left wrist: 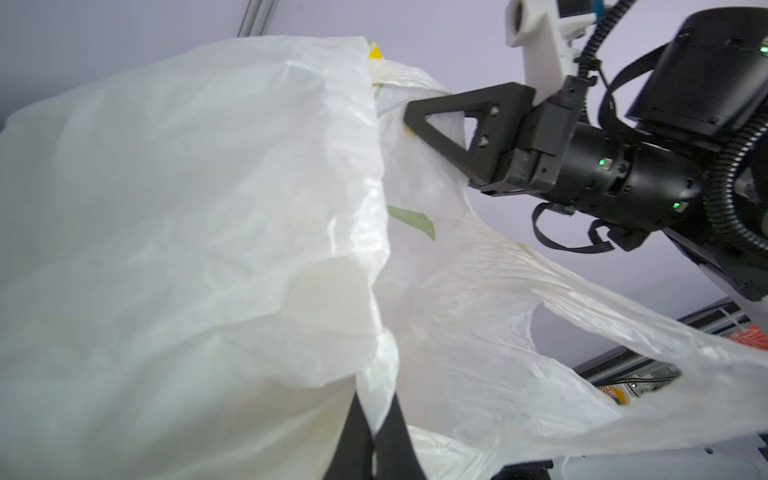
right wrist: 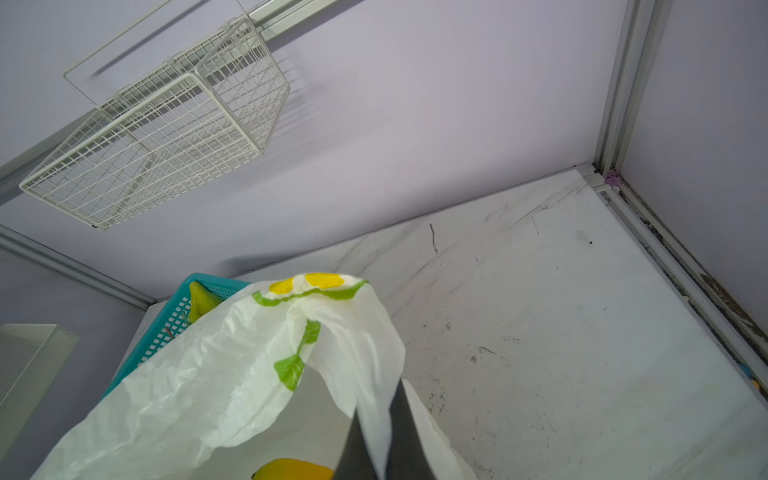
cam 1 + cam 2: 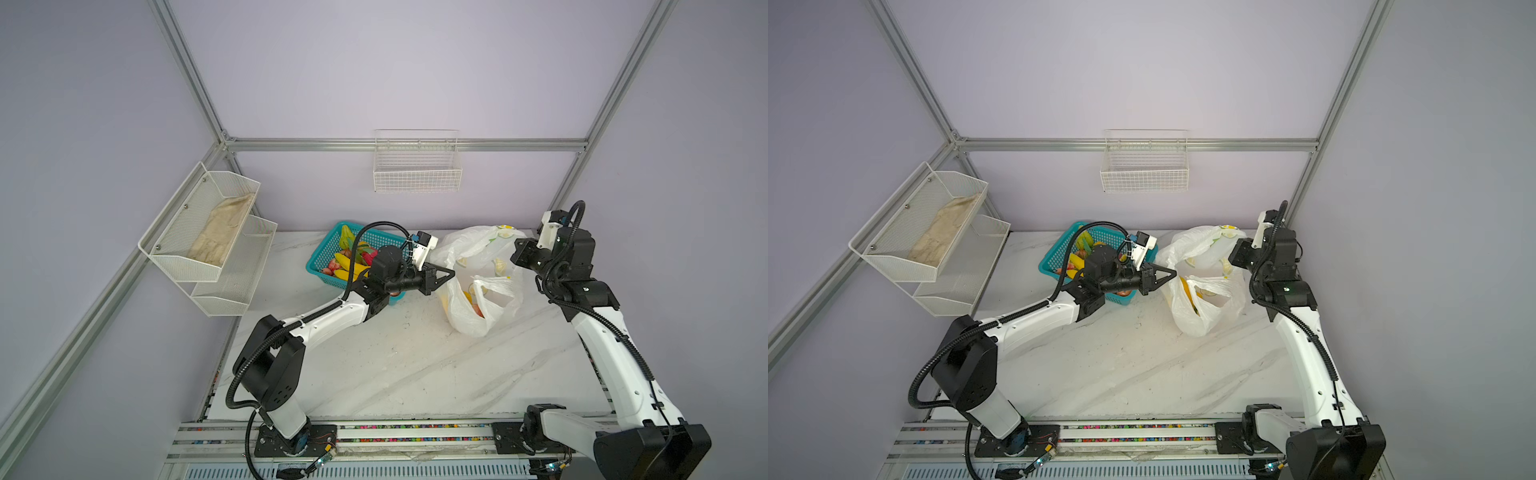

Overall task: Place the fake fruits into the plastic bag and tie a complex knot
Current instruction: 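Withdraw the left gripper from the bag back over the basket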

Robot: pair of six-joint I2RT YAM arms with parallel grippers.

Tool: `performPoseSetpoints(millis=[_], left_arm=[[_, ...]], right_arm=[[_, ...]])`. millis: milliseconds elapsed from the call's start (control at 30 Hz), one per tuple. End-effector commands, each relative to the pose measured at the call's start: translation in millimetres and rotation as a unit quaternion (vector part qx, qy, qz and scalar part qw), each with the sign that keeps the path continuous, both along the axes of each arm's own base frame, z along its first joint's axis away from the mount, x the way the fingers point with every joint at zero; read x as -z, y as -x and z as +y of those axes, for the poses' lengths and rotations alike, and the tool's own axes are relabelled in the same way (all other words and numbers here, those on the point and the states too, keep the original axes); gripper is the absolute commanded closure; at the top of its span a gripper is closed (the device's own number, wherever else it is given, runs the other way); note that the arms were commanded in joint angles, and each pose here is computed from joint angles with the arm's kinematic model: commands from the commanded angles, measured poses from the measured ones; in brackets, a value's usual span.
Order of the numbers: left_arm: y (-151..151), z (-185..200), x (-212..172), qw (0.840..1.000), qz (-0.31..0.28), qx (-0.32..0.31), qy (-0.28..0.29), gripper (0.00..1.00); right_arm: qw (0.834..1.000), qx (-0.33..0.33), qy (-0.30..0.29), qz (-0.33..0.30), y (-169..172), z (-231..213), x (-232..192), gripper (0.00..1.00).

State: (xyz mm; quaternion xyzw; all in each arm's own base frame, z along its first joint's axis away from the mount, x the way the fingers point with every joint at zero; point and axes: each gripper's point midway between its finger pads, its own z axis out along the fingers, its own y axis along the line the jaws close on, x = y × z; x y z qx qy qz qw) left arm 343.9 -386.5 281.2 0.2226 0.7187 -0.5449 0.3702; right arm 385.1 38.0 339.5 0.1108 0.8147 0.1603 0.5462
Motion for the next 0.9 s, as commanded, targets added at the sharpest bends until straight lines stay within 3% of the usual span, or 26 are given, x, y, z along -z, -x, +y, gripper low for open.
performPoseSetpoints(millis=[0, 133, 367, 467, 633, 800, 867], left_arm=[[-6, 11, 28, 0.999, 0.037, -0.011, -0.013, 1.0], [-17, 26, 45, 0.998, 0.032, -0.041, -0.045, 0.9], [-37, 87, 44, 0.99, -0.014, -0.115, -0.078, 0.52], [-48, 118, 43, 0.981, -0.033, -0.158, -0.109, 0.47], [-83, 175, 32, 0.947, -0.059, -0.259, -0.181, 0.44], [-131, 235, 31, 0.889, -0.042, -0.363, -0.277, 0.42], [-145, 253, 29, 0.873, -0.048, -0.383, -0.299, 0.41]], right_arm=[[1.0, -0.002, 0.007, -0.004, 1, -1, -6, 1.0], [0.999, -0.034, -0.011, -0.005, -4, 12, -1, 1.0], [0.996, -0.08, -0.043, 0.001, -10, 30, 14, 1.0], [0.996, -0.082, -0.045, 0.002, -11, 31, 17, 1.0], [0.995, -0.091, -0.049, 0.003, -13, 35, 21, 1.0], [0.994, -0.097, -0.05, 0.002, -14, 37, 22, 1.0], [0.994, -0.097, -0.05, 0.0, -14, 37, 22, 1.0]])
